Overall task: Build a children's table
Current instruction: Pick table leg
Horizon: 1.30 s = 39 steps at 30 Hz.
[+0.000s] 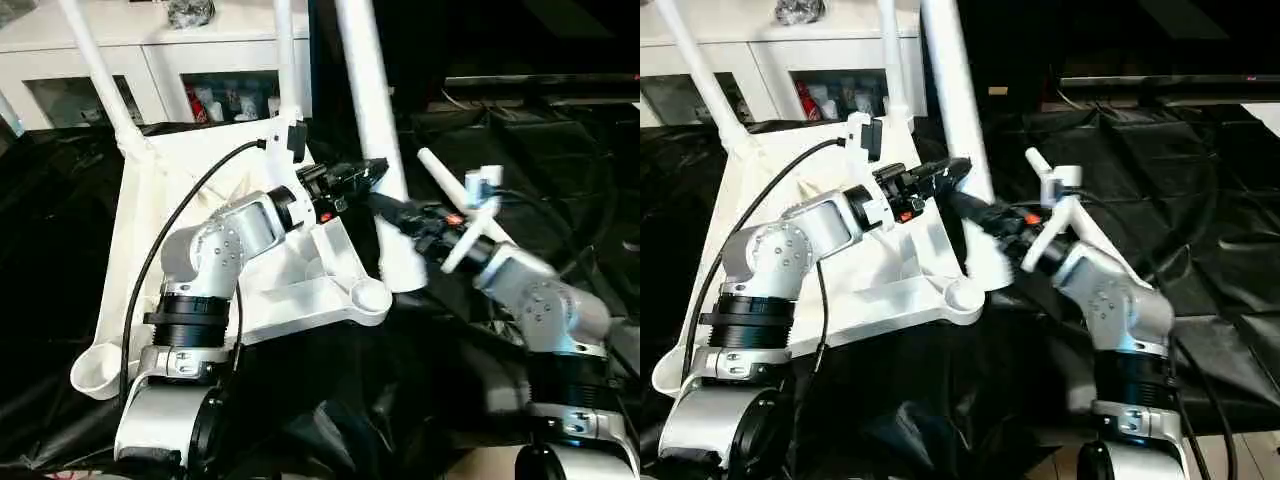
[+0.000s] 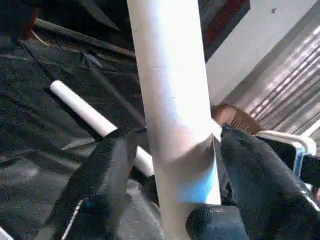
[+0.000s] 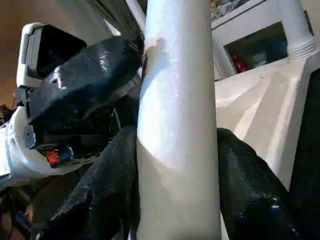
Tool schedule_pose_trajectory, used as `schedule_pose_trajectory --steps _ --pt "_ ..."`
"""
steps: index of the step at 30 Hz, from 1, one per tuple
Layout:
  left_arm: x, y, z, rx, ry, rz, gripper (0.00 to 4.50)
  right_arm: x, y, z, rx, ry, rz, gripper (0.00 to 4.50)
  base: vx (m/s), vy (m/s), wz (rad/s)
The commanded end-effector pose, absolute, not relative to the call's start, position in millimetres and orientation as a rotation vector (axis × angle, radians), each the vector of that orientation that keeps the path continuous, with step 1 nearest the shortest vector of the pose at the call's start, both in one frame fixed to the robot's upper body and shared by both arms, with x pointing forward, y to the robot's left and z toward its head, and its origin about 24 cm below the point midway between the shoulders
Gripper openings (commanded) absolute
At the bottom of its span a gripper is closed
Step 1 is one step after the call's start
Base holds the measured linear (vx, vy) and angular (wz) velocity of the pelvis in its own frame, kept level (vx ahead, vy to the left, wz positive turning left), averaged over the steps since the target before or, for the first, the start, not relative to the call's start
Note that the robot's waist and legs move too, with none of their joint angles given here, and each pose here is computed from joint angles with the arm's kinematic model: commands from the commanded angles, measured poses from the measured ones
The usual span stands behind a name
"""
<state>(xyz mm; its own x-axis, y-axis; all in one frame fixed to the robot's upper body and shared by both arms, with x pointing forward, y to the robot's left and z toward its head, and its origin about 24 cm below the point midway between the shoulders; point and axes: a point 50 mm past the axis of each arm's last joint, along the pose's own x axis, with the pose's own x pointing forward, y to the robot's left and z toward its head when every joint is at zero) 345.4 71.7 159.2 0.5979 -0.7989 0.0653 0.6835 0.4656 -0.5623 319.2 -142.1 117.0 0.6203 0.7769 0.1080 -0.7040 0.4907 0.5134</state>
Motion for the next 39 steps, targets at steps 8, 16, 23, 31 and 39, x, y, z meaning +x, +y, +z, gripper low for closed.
schedule_pose_trajectory --steps 8,16,23,31,39 --pt "348.0 69.4 163.0 -0.602 0.233 -0.891 3.97 309.8 -127.8 127.7 0.453 0.117 1.018 1.84 0.000 0.000 0.00" --pt "351.0 62.5 165.6 -0.679 0.261 -0.833 3.41 313.9 -109.7 119.3 0.299 0.156 0.958 1.84 0.000 0.000 0.00" --pt "357.0 63.6 162.7 -0.660 0.290 -0.702 2.87 319.8 -99.5 119.6 0.196 0.152 0.893 1.84 0.000 0.000 0.00" --pt "361.3 65.8 158.5 -0.677 0.301 -0.601 2.39 324.1 -89.1 122.9 0.150 0.140 0.853 1.84 0.000 0.000 0.00" --pt "361.8 65.4 160.7 -0.694 0.279 -0.591 1.90 324.2 -85.2 125.6 0.137 0.133 0.858 1.84 0.000 0.000 0.00"
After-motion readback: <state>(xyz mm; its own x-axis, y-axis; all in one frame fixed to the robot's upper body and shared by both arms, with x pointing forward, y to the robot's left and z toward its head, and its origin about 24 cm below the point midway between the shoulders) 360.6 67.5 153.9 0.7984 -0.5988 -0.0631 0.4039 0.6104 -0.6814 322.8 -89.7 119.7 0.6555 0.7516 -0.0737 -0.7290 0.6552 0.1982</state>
